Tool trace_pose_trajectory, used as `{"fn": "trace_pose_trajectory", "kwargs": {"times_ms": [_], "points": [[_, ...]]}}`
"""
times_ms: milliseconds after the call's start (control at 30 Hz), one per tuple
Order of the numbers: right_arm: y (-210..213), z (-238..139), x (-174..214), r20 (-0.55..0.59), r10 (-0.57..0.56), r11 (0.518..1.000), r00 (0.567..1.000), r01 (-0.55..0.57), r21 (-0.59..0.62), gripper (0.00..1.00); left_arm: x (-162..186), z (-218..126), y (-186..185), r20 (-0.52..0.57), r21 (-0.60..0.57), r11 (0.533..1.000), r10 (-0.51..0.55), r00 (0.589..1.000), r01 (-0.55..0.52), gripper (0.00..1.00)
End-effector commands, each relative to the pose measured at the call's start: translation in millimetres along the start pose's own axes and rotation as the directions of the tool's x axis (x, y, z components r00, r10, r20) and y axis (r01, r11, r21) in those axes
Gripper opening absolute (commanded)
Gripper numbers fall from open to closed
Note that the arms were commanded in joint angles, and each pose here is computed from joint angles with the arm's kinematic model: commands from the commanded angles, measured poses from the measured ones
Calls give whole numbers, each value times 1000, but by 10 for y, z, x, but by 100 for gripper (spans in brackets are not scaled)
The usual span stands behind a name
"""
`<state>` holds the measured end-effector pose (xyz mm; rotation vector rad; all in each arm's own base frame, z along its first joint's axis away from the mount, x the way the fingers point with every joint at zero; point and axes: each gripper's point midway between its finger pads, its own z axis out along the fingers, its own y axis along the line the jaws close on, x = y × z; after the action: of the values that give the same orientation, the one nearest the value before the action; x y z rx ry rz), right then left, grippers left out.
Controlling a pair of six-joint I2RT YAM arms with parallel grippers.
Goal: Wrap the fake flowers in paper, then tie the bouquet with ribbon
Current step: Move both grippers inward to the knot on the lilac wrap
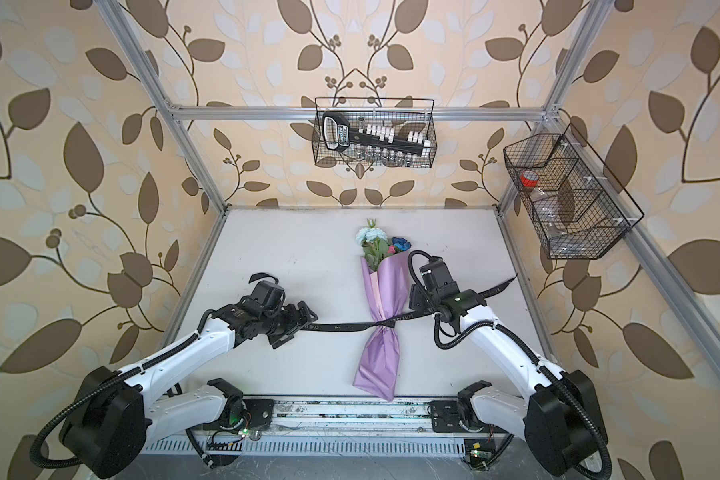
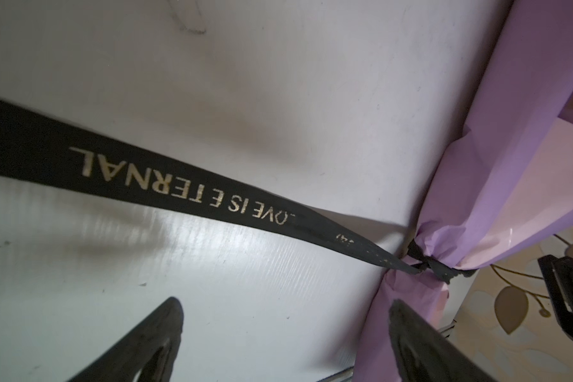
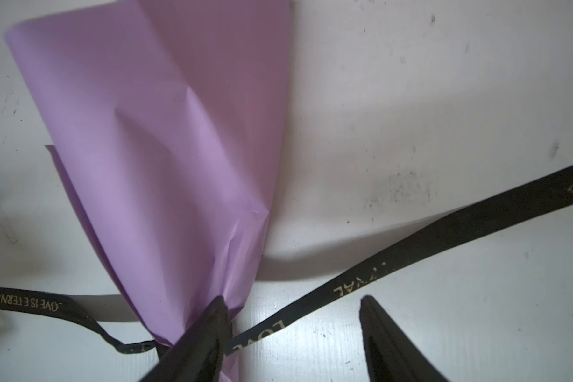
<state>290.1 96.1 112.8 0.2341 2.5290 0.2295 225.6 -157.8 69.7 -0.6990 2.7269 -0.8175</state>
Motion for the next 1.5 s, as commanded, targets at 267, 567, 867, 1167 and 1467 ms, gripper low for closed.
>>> {"fn": "trace_pose_trajectory", "kwargs": {"times_ms": [267, 567, 867, 1167, 1467], "points": [[-127, 277, 502, -73, 370, 928, 926, -372, -15, 81, 339, 435, -534, -107, 138, 990, 49, 993, -34, 99], [-68, 407, 505, -55, 563, 811, 825, -564, -156, 79, 351, 736, -733, -85, 195, 981, 39, 996, -21, 99], [-15, 486, 418, -54, 602, 774, 797, -599, -206, 73, 460, 937, -608, -113, 72, 995, 78, 991, -71, 97], [-16, 582, 567, -101, 598, 773, 795, -605, -190, 55, 706, 1121, -544, -183, 6, 995, 100, 978, -101, 81], [-27, 565, 521, -79, 590, 779, 803, -593, -205, 29, 540, 1127, -451, -101, -78, 991, 104, 990, -112, 62]]}}
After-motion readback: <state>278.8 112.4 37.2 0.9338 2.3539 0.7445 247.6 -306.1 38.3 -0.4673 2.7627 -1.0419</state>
